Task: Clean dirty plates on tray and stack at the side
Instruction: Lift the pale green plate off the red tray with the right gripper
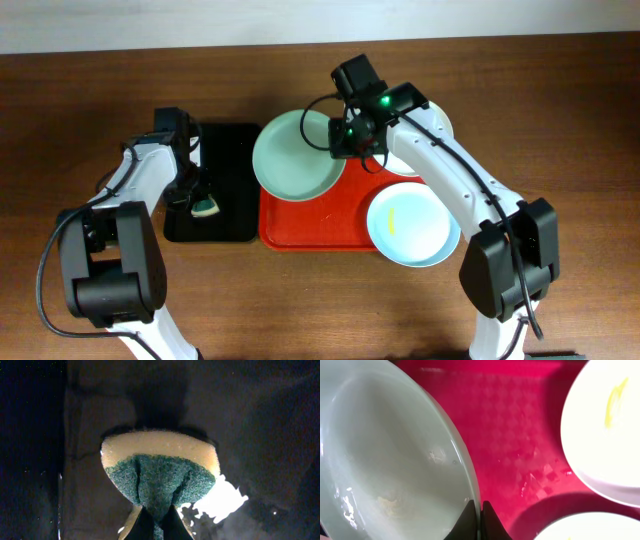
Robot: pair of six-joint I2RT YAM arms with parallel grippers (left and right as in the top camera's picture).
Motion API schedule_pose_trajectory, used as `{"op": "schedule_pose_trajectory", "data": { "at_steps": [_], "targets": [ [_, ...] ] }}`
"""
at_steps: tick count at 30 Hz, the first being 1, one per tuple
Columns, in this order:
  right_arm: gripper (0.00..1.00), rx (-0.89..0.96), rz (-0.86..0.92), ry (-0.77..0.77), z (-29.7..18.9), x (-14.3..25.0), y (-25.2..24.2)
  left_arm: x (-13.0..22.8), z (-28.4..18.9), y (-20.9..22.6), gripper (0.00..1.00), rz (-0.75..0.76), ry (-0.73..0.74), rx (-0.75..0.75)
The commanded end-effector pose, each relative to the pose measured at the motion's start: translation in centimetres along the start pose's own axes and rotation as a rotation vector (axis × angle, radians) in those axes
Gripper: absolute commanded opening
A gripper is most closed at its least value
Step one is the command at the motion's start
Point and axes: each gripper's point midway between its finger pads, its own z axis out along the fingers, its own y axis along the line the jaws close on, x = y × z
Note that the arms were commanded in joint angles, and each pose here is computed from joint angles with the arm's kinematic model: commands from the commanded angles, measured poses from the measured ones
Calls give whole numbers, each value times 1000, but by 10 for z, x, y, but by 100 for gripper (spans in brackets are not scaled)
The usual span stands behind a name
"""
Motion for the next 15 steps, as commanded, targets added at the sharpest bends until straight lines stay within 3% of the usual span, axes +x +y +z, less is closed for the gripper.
{"op": "schedule_pose_trajectory", "data": {
  "at_steps": [1, 15],
  "targets": [
    [4, -10, -9, -67, -11, -16, 7, -2, 2, 2, 0, 8, 6, -2],
    [4, -20, -81, -325, -15, -57, 56, -2, 2, 3, 0, 8, 6, -2]
  ]
}}
